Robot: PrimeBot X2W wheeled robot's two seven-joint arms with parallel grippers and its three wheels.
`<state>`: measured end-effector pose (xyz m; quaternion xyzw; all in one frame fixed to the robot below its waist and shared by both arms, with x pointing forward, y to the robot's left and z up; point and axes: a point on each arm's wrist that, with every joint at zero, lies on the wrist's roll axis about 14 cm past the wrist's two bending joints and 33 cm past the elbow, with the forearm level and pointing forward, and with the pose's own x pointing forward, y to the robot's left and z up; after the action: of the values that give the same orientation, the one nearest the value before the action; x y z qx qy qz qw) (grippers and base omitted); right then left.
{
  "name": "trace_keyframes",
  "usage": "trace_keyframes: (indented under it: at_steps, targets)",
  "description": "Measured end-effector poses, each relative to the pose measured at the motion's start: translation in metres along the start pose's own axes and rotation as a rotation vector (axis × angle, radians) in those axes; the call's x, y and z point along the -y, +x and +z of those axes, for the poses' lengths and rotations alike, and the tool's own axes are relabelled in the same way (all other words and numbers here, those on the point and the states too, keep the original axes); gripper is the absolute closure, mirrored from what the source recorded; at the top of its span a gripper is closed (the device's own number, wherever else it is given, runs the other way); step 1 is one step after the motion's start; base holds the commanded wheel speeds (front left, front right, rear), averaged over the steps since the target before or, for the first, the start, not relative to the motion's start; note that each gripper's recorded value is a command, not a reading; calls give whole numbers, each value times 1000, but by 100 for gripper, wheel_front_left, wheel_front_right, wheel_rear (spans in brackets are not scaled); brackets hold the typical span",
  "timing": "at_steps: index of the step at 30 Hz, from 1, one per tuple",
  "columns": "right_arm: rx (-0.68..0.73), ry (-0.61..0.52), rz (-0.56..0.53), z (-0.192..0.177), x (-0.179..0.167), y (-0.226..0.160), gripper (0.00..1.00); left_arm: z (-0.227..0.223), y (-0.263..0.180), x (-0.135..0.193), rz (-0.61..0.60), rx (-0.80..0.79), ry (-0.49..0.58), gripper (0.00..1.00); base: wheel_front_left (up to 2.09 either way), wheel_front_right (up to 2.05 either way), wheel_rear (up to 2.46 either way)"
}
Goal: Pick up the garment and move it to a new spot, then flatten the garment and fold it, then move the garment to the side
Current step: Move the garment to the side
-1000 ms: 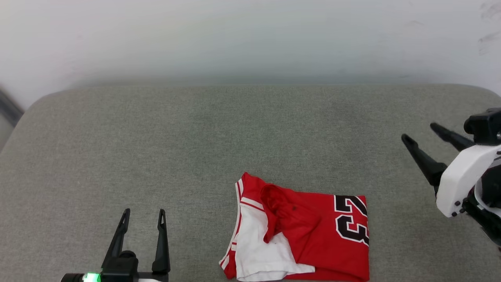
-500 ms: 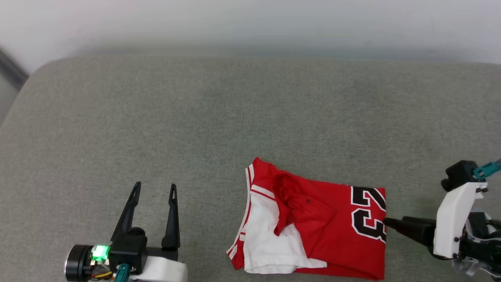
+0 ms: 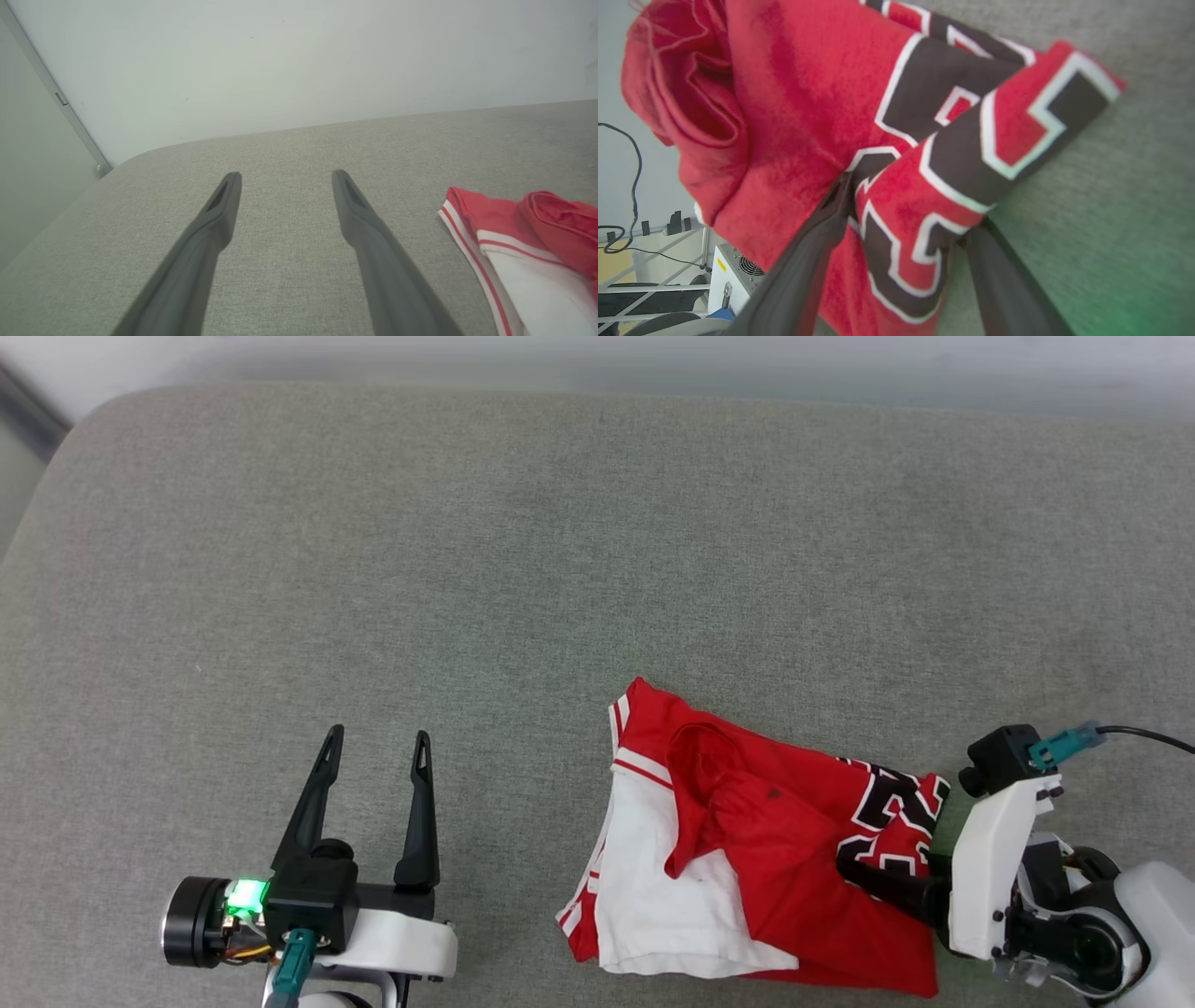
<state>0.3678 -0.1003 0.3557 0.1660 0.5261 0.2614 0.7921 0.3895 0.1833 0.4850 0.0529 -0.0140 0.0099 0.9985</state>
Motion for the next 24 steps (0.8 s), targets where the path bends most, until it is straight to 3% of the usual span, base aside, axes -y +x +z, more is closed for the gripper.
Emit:
trace_keyframes:
  at_steps: [1,2,3,12,19,24]
  targets:
    - [4,-16,-5,1,0,1,36,0,0,0,1,0,0,0,0,0,0]
    - [13,-26,-8,1,0,2,95,1,0,0,1,1,0,0,0,0,0]
    - [21,-39,-12,2,1,2,100,1,0,0,2,3,-1,0,0,0,0]
    - [143,-251,-53,24,-8,-22,100,10,-9,-1,13,23,-13,0,0,0,0]
    - [275,-522,-146,62,-17,-81,100,16,-13,12,-18,42,-29,0,0,0,0]
    - [335,-630,-243,77,-13,-130,100,19,-6,33,-80,54,-49,0,0,0,0]
